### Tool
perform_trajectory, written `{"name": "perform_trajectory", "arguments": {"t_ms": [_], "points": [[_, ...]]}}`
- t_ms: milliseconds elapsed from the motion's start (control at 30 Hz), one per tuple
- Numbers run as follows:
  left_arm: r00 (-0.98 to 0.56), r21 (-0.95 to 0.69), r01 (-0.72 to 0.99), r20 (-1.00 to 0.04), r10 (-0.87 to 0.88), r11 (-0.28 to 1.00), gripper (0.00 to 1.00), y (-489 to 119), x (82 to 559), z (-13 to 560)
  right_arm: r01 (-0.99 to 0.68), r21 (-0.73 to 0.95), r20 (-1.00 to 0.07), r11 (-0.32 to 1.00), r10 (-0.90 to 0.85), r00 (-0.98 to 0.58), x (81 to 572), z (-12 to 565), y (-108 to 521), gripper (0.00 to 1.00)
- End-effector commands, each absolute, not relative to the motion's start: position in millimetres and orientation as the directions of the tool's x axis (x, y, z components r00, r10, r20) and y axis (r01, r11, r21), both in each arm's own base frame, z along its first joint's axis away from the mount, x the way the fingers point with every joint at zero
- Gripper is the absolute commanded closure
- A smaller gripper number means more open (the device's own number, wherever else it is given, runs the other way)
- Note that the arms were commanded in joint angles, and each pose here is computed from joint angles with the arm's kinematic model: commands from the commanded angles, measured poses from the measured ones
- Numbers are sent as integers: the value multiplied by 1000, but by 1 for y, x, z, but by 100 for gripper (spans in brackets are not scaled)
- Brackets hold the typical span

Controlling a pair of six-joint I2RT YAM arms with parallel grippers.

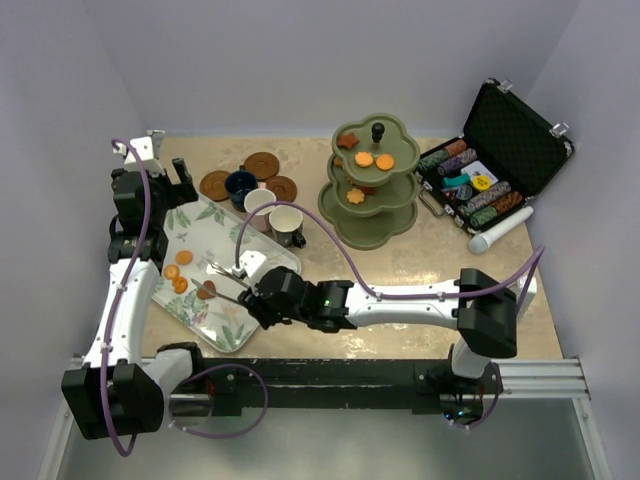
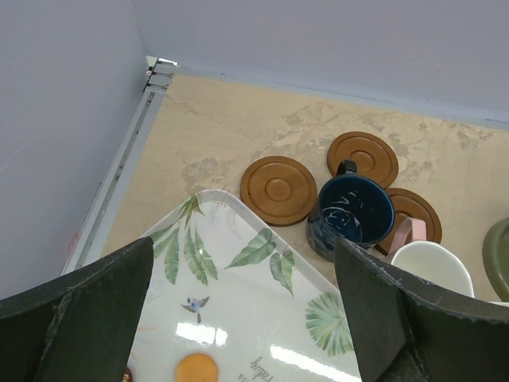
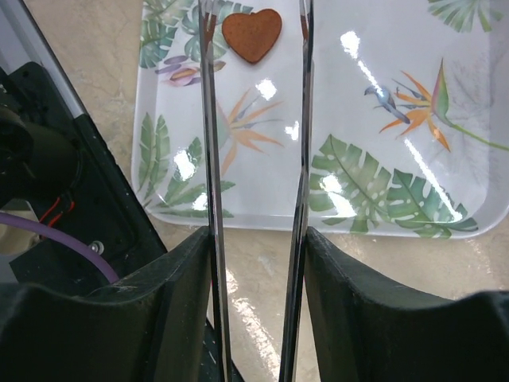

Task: Serve the afternoon tea
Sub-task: Pick up the desert from the tray.

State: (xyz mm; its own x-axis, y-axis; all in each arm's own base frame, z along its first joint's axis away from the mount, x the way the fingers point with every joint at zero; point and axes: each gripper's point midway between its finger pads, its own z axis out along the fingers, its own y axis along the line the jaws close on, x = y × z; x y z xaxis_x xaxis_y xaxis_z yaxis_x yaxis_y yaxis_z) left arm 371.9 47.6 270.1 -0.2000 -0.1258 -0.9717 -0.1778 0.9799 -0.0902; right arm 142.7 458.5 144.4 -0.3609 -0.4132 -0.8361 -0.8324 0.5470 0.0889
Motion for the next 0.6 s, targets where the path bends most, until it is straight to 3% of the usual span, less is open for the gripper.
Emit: {"name": "perform_trajectory", "arguments": {"t_ms": [0, 567], "points": [[-148, -98, -157, -981, -121, 983, 1, 44, 376, 286, -838, 108, -854, 535, -382, -354, 141, 148, 467, 49], [-148, -98, -158, -981, -121, 983, 1, 44, 376, 286, -845, 96, -817, 526, -443, -370, 138, 107, 471, 45]]}}
